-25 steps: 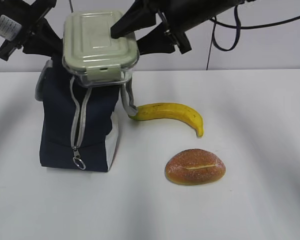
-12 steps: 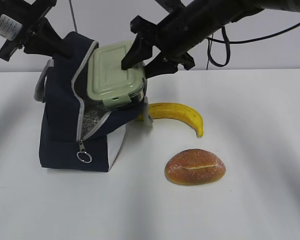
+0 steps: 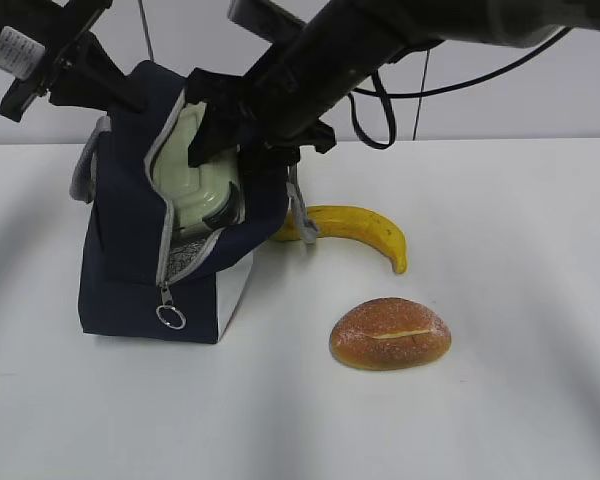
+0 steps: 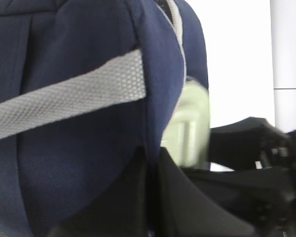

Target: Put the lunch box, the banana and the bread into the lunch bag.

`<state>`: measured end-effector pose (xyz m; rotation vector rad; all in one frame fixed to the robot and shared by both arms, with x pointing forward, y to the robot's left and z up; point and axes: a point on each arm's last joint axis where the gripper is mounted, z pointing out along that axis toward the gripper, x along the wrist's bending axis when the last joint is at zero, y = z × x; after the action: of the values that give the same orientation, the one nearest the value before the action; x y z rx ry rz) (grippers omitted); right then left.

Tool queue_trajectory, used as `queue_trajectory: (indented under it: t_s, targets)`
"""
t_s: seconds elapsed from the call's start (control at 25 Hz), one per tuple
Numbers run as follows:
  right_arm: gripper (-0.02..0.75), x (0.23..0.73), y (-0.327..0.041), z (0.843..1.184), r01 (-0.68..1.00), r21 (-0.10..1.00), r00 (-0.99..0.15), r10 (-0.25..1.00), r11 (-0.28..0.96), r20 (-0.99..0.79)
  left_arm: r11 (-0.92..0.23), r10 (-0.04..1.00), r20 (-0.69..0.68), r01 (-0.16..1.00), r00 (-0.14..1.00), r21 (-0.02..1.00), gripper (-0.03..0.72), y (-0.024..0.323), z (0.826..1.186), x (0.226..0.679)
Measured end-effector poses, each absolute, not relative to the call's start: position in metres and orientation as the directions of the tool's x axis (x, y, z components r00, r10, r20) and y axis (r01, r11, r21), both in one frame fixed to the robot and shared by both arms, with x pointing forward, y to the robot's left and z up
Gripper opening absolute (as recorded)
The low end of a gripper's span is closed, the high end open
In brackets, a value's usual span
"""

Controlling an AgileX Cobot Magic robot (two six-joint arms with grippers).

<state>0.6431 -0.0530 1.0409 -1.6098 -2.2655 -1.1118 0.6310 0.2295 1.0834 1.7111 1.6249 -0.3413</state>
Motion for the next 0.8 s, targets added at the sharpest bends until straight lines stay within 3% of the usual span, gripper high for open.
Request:
queue_trajectory:
  t_s: [0.8]
  targets:
    - [0.397, 0.659, -0.001, 0.962, 0.888, 0.422, -0.397, 0.770, 0.184, 0.499, 0.068, 0.761, -0.628, 0.942, 0.164, 0.327, 0.000, 0.231, 1.082, 0.631]
